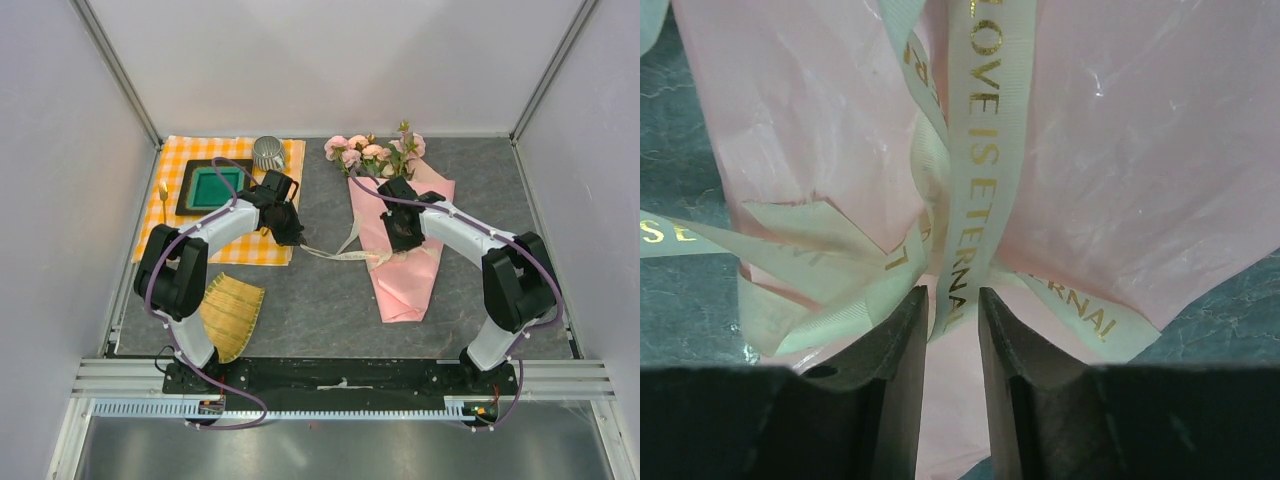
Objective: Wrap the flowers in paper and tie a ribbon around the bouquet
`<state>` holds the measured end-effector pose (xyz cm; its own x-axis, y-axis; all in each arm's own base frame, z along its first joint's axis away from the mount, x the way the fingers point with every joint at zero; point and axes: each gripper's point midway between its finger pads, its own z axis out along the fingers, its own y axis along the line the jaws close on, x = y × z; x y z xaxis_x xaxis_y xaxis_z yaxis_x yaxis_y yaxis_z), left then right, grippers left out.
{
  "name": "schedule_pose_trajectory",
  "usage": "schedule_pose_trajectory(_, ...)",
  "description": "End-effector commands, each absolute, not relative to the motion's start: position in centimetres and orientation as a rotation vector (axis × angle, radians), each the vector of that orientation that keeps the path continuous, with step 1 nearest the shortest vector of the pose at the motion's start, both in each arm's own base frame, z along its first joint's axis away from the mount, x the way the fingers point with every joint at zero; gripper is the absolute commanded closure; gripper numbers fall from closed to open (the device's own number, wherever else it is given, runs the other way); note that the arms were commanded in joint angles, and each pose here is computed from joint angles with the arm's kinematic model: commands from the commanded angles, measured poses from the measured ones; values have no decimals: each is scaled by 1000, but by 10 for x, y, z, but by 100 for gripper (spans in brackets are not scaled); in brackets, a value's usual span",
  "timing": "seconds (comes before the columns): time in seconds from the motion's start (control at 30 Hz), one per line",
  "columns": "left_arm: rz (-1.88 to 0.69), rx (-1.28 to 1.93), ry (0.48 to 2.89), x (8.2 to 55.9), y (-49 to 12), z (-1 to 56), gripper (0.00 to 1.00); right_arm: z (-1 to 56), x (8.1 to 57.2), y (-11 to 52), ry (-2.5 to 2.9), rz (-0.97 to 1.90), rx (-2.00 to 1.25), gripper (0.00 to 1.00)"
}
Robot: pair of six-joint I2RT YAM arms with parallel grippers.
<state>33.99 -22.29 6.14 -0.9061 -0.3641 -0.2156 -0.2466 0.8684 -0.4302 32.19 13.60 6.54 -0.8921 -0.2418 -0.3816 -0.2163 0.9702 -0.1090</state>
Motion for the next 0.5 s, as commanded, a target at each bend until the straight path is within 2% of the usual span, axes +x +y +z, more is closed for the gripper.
schedule_pose_trajectory(0.0, -601, -477, 2706, 349, -225, 76, 99, 66, 328, 134, 2668, -115, -264, 63)
schedule_pose_trajectory(0.13, -596, -484, 2698, 350, -224, 79, 99, 65, 342, 118, 2604, -263, -212, 61)
schedule_pose_trajectory(0.2, -592, -500, 2695, 350, -222, 80, 99, 66, 350, 113, 2573, -314, -184, 69)
schedule_pose_trajectory(0.23, -587, -510, 2697, 350, -220, 79, 99, 71, 354, 111, 2550, -329, -143, 85)
schedule_pose_trajectory(0.3, -577, -566, 2690, 352, -214, 80, 99, 85, 361, 104, 2492, -381, -80, 99)
schedule_pose_trajectory(0.47, -558, -702, 2672, 353, -193, 80, 99, 152, 364, 73, 2249, -479, 147, 100)
